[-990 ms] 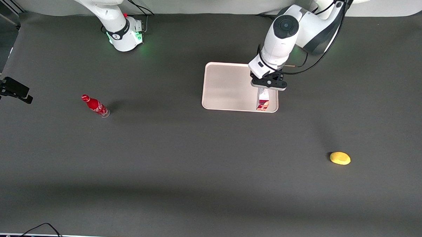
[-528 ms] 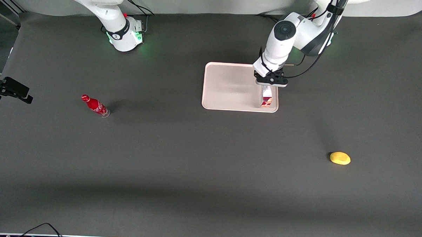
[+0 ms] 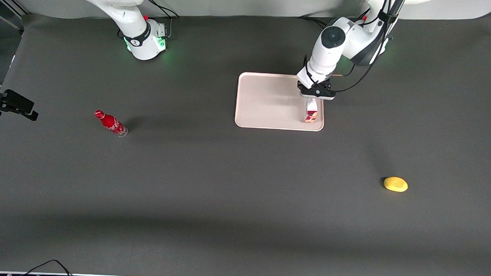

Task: Place red cookie box on tray
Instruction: 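Carry the hanging cookie box with the left gripper over the tray, then lower the cookie box onto the tray and open the left gripper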

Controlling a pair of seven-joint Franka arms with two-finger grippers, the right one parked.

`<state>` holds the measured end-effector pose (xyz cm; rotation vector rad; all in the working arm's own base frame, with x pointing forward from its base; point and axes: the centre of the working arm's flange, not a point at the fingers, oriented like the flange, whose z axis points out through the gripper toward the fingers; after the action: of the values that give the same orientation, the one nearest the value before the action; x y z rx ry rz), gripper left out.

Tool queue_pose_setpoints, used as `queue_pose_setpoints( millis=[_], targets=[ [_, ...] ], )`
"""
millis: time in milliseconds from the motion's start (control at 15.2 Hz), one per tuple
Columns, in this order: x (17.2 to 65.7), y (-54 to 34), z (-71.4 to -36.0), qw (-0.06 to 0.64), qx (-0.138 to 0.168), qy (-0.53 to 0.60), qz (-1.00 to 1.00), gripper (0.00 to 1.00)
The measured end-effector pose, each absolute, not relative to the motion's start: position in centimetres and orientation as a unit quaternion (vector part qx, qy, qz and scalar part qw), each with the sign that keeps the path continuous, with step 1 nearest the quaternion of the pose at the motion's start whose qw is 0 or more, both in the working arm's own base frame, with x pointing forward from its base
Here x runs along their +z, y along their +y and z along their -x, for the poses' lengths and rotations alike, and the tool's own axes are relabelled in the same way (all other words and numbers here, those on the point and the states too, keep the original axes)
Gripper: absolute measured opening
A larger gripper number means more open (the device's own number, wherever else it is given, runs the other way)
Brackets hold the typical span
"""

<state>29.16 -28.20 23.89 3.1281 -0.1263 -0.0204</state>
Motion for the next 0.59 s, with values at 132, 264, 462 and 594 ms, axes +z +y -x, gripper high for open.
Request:
queue_pose_setpoints(
  millis=[132,264,462,594],
  targets=[
    [23.42,-28.01,-28.9,0.008,-0.007,-0.039,-0.999,0.1],
    [23.04,-27.91,-28.71,0.01,-0.009,-0.038,-0.999,0.1],
    [22.85,-27.96,-28.67,0.012,-0.011,-0.037,-0.999,0.1],
    [22.74,-28.08,-28.69,0.016,-0.011,-0.037,-0.999,0.1]
  ],
)
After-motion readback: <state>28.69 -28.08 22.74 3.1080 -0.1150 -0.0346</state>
